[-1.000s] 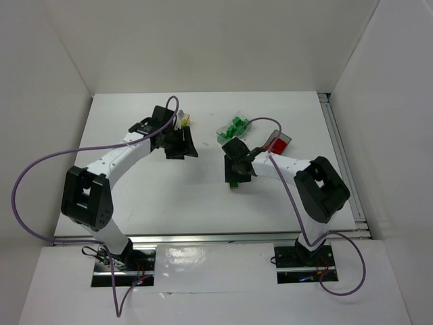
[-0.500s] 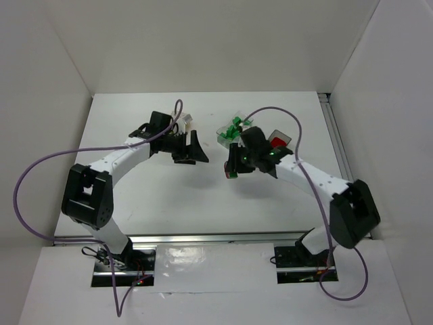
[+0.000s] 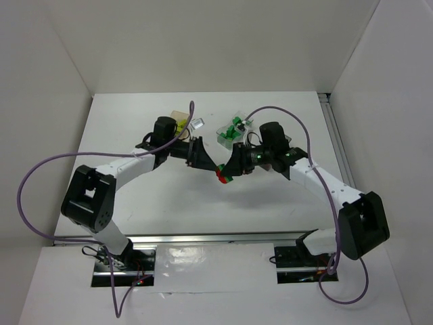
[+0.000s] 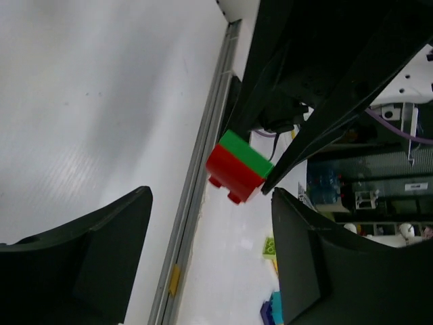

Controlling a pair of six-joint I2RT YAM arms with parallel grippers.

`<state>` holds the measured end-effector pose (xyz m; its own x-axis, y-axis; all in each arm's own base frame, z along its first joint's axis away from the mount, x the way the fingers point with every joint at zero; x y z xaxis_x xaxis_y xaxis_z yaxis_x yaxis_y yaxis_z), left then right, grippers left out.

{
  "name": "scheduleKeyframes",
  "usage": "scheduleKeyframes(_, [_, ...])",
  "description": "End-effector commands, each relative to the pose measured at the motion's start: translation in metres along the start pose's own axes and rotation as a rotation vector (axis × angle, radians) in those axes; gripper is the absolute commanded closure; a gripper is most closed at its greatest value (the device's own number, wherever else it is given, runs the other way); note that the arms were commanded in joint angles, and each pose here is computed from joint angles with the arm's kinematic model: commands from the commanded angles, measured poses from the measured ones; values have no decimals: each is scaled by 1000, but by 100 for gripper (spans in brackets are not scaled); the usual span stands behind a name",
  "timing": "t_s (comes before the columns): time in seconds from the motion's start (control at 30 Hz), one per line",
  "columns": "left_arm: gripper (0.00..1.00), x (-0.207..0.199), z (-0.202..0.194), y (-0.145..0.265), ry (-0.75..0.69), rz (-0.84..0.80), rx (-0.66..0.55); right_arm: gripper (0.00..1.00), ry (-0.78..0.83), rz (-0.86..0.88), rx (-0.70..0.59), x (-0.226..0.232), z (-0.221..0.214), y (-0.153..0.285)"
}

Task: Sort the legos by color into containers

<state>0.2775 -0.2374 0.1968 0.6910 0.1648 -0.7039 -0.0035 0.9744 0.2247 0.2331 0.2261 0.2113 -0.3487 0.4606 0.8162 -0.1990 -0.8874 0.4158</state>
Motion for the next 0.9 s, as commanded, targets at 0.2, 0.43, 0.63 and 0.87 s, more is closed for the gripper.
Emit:
scheduleKeyframes(0.2, [35,-29,17,-3,-174,-129,-15,75,102,203,57,30,1,9])
scheduleKeyframes(0.43, [37,-39,14,0,-214,-209,-10,75,90,246,43,31,5,12])
scheduleKeyframes(0.63, [30,-50,11,-2,-235,-264,4,75,74,265,41,30,7,11])
scheduleKeyframes(0.87, [73,-52,17,-3,-227,-271,-8,75,61,273,47,30,5,11])
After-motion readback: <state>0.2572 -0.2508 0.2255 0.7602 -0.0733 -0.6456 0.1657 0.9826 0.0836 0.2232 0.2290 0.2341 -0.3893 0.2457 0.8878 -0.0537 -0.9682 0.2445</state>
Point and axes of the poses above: each gripper's point midway between its finger pads, its own y axis back along the fingers, its own x axis along the line the jaws close on, z = x × y, the point moved 5 cm from there along y, back along the fingers, and after that the axes turned 13 degrees about -y, right-handed, at the moved point
